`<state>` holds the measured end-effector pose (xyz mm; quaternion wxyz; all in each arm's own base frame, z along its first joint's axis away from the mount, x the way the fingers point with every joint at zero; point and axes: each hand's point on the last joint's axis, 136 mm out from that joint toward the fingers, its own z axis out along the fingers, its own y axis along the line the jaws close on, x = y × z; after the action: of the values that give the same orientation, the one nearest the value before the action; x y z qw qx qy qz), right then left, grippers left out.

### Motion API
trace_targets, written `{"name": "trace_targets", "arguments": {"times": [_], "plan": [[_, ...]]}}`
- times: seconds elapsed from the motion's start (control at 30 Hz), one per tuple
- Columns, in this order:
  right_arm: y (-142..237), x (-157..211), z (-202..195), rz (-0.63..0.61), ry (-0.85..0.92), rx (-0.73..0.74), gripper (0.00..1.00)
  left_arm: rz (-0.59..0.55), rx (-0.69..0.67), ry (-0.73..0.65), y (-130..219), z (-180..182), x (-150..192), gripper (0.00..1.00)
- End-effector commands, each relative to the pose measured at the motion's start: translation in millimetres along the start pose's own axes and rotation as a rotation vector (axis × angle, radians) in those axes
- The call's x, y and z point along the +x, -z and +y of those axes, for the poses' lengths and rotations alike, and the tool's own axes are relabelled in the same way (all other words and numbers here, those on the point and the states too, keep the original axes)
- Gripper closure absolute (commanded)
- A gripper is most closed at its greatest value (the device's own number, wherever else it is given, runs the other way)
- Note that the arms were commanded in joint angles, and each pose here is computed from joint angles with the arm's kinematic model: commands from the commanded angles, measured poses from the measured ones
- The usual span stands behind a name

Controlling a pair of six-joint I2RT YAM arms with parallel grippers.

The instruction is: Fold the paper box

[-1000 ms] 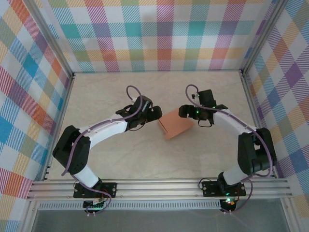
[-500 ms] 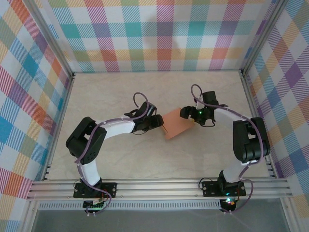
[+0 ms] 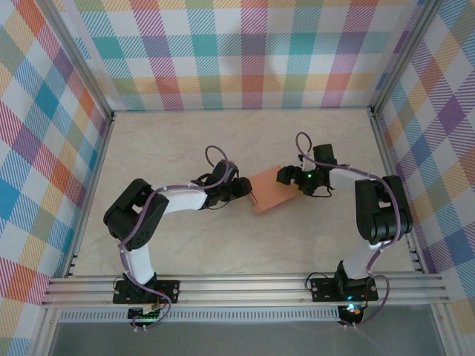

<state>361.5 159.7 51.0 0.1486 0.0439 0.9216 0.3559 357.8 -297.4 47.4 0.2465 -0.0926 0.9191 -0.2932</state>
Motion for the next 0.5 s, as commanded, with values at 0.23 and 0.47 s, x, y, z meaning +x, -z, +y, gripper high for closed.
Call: {"name": "trace_targets", "arguments": {"times": [0.23,0.47], "plan": [[3,7,6,-0.011,-0.072,-0.147,0.08,0.053,-0.103,0.026,-6,59,30,0.54],[2,10,24,0.01,-0.092,-0.287,0.11,0.033,-0.094,0.03,-2,64,29,0.53]]}}
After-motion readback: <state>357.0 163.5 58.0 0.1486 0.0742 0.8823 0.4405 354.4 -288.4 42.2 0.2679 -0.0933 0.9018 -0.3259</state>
